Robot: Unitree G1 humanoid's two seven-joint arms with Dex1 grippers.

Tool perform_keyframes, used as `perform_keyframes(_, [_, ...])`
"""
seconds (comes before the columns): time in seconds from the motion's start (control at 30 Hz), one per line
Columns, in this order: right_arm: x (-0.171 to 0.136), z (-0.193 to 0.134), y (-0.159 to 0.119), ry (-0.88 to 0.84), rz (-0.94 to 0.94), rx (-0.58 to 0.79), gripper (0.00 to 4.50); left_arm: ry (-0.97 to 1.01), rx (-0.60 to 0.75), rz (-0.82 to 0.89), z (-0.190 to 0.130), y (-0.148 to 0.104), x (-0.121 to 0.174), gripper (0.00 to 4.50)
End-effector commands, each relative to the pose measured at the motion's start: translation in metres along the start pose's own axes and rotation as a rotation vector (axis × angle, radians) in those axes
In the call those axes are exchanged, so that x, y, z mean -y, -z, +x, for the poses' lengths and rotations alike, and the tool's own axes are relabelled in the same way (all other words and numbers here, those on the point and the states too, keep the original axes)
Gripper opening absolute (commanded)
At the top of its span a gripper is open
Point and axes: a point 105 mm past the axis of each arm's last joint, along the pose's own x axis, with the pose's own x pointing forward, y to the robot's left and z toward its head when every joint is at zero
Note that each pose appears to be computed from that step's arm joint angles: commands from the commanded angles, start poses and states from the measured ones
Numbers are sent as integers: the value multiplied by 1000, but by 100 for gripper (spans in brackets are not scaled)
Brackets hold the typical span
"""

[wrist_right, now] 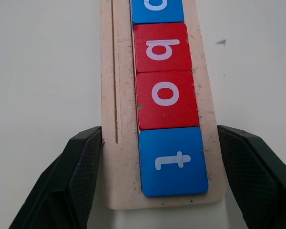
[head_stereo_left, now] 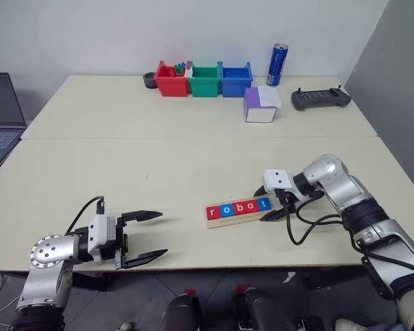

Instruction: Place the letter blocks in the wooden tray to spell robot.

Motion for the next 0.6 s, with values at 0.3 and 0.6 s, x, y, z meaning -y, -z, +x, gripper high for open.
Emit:
perform_keyframes(0.3, [-12,-11,3,147,163,-27,340,10,20,41,1,-9,-7,450])
perform_keyframes(0.6, [-10,-9,0,158,114,-43,340,23,25,41,4,-10,-9,450])
